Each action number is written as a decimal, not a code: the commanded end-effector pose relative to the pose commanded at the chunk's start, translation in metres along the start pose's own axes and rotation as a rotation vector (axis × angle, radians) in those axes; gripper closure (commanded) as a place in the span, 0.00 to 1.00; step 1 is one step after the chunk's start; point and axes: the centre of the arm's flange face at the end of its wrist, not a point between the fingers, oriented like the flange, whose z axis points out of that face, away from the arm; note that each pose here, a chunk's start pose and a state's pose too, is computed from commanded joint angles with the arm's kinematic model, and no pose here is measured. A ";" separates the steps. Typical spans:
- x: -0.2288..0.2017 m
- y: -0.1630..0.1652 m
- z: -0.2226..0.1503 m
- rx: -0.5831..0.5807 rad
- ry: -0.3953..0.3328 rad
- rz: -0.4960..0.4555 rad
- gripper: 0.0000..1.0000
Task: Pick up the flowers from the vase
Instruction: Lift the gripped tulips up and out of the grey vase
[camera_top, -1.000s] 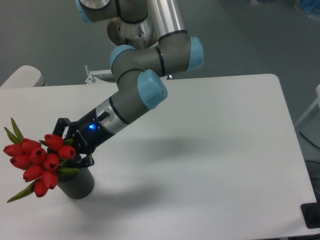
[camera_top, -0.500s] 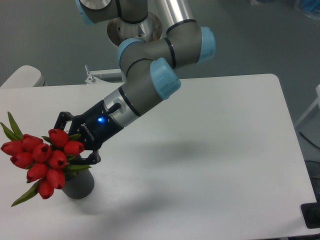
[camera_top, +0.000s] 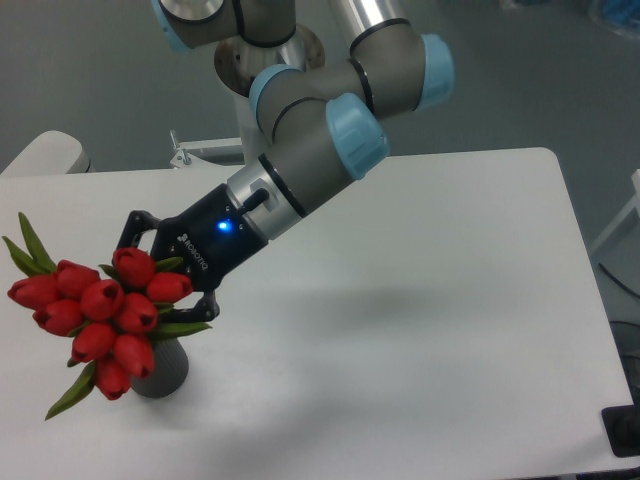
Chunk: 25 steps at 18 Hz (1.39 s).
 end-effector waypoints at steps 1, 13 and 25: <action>-0.001 -0.001 -0.004 0.010 0.003 0.000 0.86; -0.022 -0.034 -0.059 0.085 -0.049 0.027 0.86; -0.095 -0.007 -0.119 -0.015 -0.289 0.099 0.86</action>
